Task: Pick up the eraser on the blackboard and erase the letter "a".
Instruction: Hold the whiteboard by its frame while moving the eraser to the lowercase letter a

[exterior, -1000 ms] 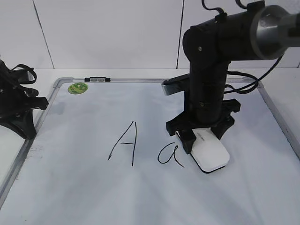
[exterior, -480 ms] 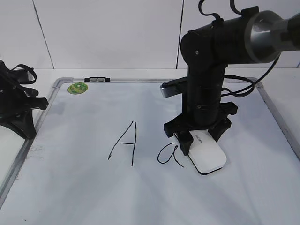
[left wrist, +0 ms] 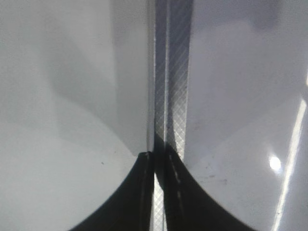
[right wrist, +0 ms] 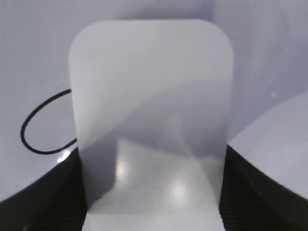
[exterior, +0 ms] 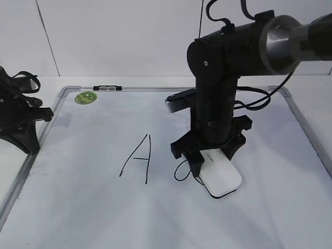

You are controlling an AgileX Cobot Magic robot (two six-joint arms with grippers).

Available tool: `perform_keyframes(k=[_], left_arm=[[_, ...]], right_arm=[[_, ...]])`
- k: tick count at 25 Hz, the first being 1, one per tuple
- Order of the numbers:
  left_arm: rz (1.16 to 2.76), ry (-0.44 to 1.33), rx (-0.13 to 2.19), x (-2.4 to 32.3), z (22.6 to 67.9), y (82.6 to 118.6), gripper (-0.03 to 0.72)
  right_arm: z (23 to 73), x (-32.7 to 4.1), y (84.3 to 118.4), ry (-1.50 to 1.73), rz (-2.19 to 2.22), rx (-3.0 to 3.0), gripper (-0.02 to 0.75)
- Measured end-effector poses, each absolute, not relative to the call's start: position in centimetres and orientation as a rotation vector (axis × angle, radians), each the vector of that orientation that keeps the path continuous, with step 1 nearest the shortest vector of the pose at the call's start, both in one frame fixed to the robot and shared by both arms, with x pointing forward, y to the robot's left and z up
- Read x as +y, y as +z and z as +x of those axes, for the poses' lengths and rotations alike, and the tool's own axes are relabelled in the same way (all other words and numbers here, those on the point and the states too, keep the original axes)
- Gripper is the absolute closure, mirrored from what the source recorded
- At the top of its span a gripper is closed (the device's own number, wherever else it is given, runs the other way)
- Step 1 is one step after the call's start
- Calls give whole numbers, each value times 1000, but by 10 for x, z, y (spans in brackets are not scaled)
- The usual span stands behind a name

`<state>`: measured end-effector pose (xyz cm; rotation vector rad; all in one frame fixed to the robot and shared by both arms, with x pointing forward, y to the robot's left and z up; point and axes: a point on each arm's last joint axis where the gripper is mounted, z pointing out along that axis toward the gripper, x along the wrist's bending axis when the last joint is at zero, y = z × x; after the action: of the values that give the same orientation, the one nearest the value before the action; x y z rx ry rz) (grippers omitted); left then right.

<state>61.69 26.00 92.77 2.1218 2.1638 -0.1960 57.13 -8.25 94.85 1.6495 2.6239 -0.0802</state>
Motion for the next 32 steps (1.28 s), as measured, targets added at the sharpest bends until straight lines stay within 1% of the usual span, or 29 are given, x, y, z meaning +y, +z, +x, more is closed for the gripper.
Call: perform_keyframes(k=[13,32], left_arm=[[2122,-196,2164,260,617,928,657],[2122,-196,2164,260,617,928,654]], right_arm=[[552,-55,949,-74,1531,2692,173],[550,-54,948,-111,1512,2669,174]])
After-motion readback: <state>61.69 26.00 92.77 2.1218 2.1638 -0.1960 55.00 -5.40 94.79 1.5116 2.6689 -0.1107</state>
